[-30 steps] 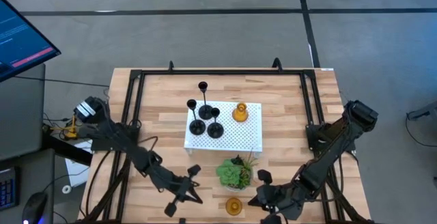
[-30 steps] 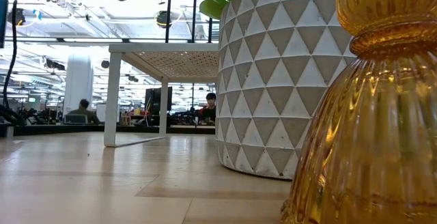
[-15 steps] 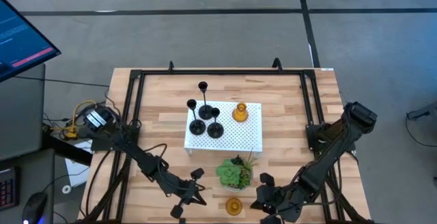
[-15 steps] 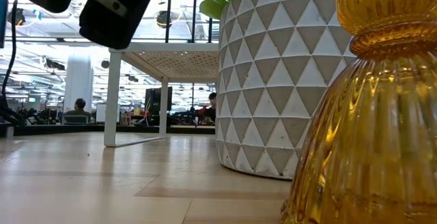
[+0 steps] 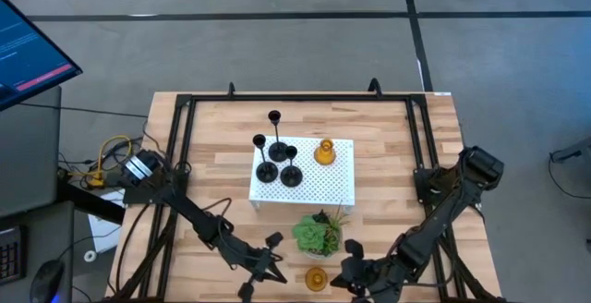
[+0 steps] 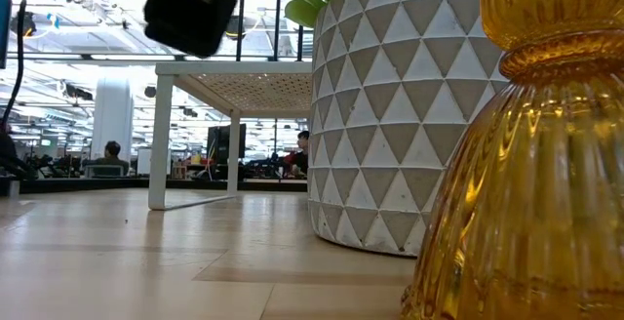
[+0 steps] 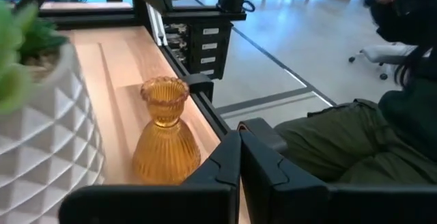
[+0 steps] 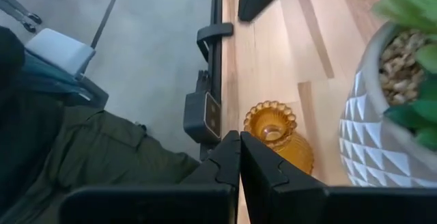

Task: Pick & Place candle stick holders
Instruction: Put the orange transparent candle holder on the shelf

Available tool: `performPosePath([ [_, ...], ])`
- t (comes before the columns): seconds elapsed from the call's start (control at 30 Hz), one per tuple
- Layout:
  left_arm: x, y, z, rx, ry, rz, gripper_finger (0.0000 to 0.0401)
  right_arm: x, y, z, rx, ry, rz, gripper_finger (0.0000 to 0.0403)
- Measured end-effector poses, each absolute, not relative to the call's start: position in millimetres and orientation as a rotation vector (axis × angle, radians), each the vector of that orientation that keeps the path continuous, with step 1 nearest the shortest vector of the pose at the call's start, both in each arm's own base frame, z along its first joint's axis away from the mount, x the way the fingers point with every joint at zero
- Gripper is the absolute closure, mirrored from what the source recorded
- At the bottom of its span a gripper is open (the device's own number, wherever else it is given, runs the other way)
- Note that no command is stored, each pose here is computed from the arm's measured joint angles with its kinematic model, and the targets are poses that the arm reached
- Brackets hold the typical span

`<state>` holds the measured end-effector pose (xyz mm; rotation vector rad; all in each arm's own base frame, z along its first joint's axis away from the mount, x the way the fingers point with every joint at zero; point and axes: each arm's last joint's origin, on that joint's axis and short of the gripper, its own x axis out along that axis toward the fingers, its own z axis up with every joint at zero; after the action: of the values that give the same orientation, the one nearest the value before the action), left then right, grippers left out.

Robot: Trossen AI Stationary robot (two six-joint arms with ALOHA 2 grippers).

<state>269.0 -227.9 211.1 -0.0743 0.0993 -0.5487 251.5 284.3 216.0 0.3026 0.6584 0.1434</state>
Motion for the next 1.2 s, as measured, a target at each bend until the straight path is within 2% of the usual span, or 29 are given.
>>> performPosePath([
  [0.87,317,-270,181,-0.191,0.175,-0.543,0.0397,236,295,221,0.250,0.606,0.149,0.0403],
  [1.2,337,-266,171,-0.180,0.165,-0.419,0.0397,225,305,223,0.247,0.555,0.147,0.0403],
])
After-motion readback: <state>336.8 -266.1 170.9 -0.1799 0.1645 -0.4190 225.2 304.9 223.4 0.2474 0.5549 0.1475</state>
